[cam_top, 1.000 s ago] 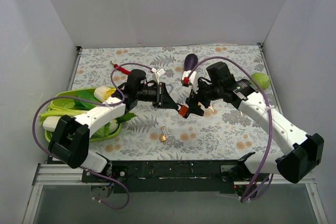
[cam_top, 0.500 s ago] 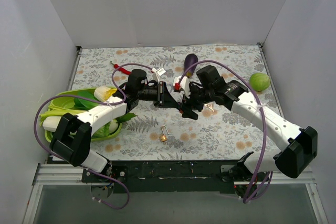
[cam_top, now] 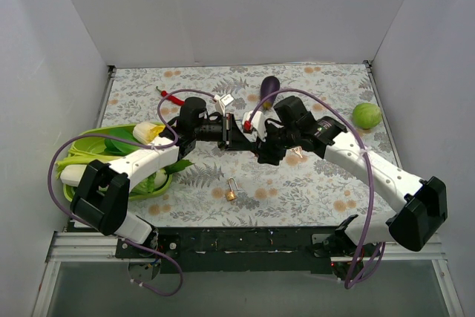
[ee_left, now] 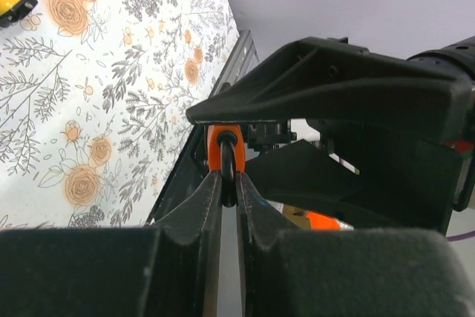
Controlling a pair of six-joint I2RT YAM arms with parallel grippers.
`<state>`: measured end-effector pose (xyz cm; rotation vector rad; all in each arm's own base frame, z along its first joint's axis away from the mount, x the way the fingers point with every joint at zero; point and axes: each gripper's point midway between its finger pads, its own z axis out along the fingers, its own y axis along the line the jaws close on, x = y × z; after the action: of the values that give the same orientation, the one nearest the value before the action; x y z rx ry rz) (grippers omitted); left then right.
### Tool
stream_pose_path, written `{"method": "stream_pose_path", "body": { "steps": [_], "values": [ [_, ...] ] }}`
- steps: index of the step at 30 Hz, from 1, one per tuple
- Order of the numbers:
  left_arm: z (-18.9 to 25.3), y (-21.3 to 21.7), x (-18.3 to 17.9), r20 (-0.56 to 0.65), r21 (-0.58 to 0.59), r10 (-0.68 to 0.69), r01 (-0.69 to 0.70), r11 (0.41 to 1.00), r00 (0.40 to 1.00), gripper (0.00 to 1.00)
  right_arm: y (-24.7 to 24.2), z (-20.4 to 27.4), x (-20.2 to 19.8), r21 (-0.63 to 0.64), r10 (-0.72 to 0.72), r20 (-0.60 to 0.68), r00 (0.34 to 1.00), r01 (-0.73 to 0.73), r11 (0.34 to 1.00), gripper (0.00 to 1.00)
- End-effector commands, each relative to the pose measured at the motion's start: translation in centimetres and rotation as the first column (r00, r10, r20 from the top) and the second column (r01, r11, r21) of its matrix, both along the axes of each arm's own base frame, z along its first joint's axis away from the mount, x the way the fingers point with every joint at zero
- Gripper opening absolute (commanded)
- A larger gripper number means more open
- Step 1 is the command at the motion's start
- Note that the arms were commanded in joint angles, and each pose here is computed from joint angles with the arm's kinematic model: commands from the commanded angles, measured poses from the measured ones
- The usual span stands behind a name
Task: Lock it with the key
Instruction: Place the lock at the center of the board.
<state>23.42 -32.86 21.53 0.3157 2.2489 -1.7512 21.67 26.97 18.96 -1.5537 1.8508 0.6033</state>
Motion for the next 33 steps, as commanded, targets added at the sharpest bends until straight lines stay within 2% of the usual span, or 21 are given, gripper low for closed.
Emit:
{"method": "stream_pose_path", "body": {
  "steps": [1,2,3,4,5,6,7,8,9,10,12,14,17,18,21,27,30,33],
  "values": [
    [1.3,0.0,-0.9,0.034,-0.04,-0.032,0.034,0.999,0.999,0.0,0.5,0.8,0.8,0.027,-0.021,0.04,0.999,0.02,0.999,0.42],
    [1.2,0.1,-1.0,0.031,-0.037,-0.031,0.032,0.999,0.999,0.0,0.5,0.8,0.8,0.028,-0.026,0.039,0.999,0.025,0.999,0.35],
    [1.1,0.1,-0.9,0.031,-0.035,-0.028,0.03,0.999,0.999,0.0,0.5,1.0,1.0,0.033,-0.033,0.044,0.998,0.031,0.999,0.22],
    [1.1,0.1,-0.8,0.029,-0.032,-0.021,0.022,0.999,0.999,0.05,0.6,1.1,1.0,0.038,-0.042,0.039,0.998,0.041,0.998,0.17],
    [1.0,0.2,-0.8,0.027,-0.029,-0.017,0.018,0.999,0.999,0.24,0.4,1.0,1.2,0.038,-0.056,0.033,0.998,0.055,0.998,0.11],
    [0.9,0.2,-0.8,0.027,-0.026,-0.015,0.015,1.0,1.0,0.34,0.0,1.0,1.6,0.036,-0.081,0.028,0.996,0.08,0.996,0.02],
    [1.0,0.4,-0.6,0.024,-0.026,-0.007,0.007,1.0,1.0,0.41,-0.3,0.9,1.9,0.037,-0.103,0.013,0.995,0.103,0.994,0.01],
    [1.0,0.5,-0.5,0.023,-0.029,-0.002,0.003,1.0,1.0,0.57,-0.7,0.6,2.1,0.038,-0.133,-0.012,0.991,0.133,0.99,0.01],
    [0.8,0.8,-0.4,0.014,-0.024,0.01,-0.01,1.0,1.0,0.62,-1.6,0.4,2.8,0.041,-0.172,-0.041,0.984,0.173,0.984,0.01],
    [1.0,1.2,-0.2,0.018,-0.028,0.029,-0.029,0.999,0.999,0.71,-2.2,0.1,3.1,0.036,-0.194,-0.069,0.979,0.197,0.98,0.01],
    [1.3,1.8,0.2,0.037,-0.034,0.061,-0.06,0.998,0.997,0.97,-3.8,-0.5,3.9,0.034,-0.269,-0.135,0.954,0.276,0.961,0.01],
    [2.4,2.4,0.6,0.108,-0.043,0.083,-0.079,0.996,0.991,0.98,-5.3,-1.7,4.2,0.004,-0.334,-0.177,0.926,0.34,0.941,0.01],
    [2.8,3.0,1.9,0.191,0.026,0.13,-0.137,0.99,0.973,0.98,-8.4,-3.4,5.6,-0.045,-0.496,-0.218,0.841,0.499,0.866,0.01],
    [2.5,3.4,2.7,0.198,0.066,0.177,-0.193,0.979,0.964,0.98,-10.2,-4.4,6.2,-0.079,-0.573,-0.239,0.784,0.572,0.816,0.01],
    [3.1,4.5,4.3,0.257,0.111,0.249,-0.285,0.952,0.934,0.98,-13.1,-6.5,7.0,-0.162,-0.678,-0.274,0.682,0.662,0.732,0.01],
    [4.1,5.9,5.6,0.339,0.125,0.312,-0.371,0.92,0.888,0.98,-16.7,-9.9,8.4,-0.277,-0.81,-0.226,0.541,0.762,0.586,0.01],
    [4.4,5.9,5.6,0.369,0.132,0.29,-0.359,0.924,0.883,0.98,-17.9,-11.4,8.9,-0.322,-0.848,-0.227,0.479,0.785,0.53,0.02],
    [3.5,5.8,5.7,0.338,0.161,0.282,-0.351,0.922,0.898,0.98,-19.1,-12.9,9.2,-0.37,-0.881,-0.238,0.408,0.801,0.471,0.03]
  ]
}}
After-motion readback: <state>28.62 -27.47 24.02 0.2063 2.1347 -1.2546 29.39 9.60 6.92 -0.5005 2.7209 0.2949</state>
